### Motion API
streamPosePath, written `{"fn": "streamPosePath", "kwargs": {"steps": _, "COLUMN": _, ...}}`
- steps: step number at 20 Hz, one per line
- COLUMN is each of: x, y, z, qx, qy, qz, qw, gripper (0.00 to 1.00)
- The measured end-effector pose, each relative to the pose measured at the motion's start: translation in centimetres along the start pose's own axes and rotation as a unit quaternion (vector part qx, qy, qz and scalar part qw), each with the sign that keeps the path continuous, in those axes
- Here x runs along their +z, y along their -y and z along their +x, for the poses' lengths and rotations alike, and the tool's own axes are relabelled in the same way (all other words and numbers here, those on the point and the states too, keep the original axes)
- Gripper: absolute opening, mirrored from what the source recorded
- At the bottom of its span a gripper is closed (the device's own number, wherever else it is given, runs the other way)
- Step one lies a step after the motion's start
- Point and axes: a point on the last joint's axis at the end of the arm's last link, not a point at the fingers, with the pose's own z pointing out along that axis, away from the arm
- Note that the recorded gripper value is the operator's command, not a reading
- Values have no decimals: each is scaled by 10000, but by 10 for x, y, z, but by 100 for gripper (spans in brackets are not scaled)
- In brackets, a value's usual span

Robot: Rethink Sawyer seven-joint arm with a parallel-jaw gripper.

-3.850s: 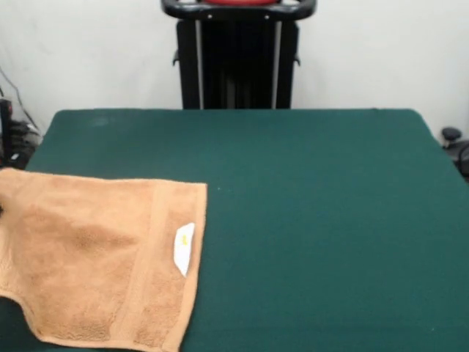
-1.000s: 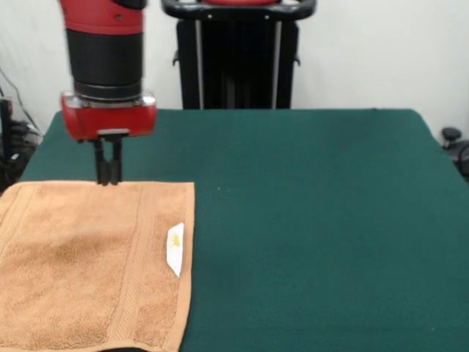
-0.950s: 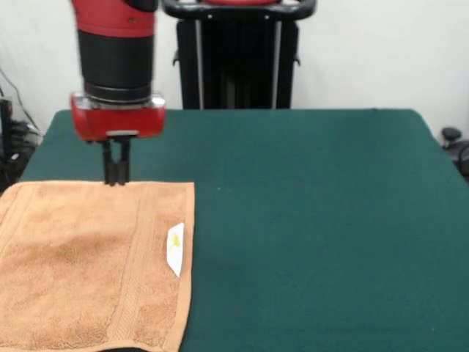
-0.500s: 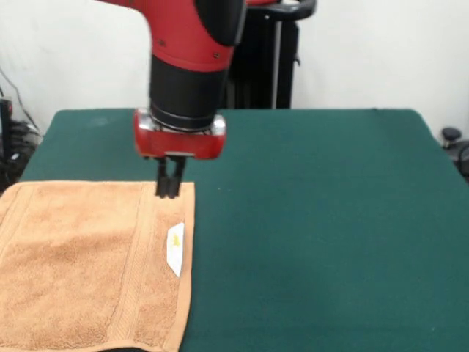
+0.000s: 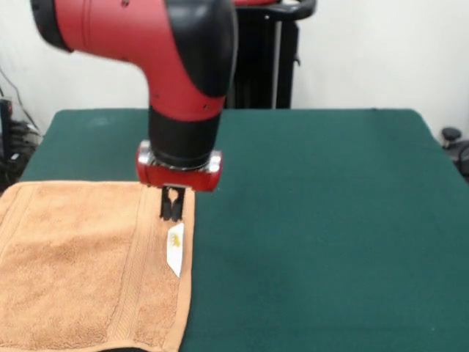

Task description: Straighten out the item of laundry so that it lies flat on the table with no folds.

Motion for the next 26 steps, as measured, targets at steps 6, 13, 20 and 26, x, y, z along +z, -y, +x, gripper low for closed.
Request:
{"fn": "streamPosePath", "kwargs": {"steps": 6, "x": 38, "y": 23, "z": 16, "qx": 180, "qy": -271, "qz": -11, "qw": 9995, "gripper": 0}}
{"fn": "streamPosePath", "kwargs": {"steps": 13, "x": 43, "y": 31, "z": 7, "qx": 270, "qy": -260, "qz": -1, "qw": 9993, "gripper": 0}}
{"fn": "streamPosePath", "kwargs": {"steps": 20, "x": 44, "y": 29, "z": 3, "qx": 220, "qy": -370, "qz": 78, "qw": 9990, "gripper": 0}}
{"fn": "streamPosePath", "kwargs": {"steps": 26, "x": 44, "y": 20, "z": 2, "qx": 41, "qy": -387, "qz": 349, "qw": 9986, "gripper": 0}}
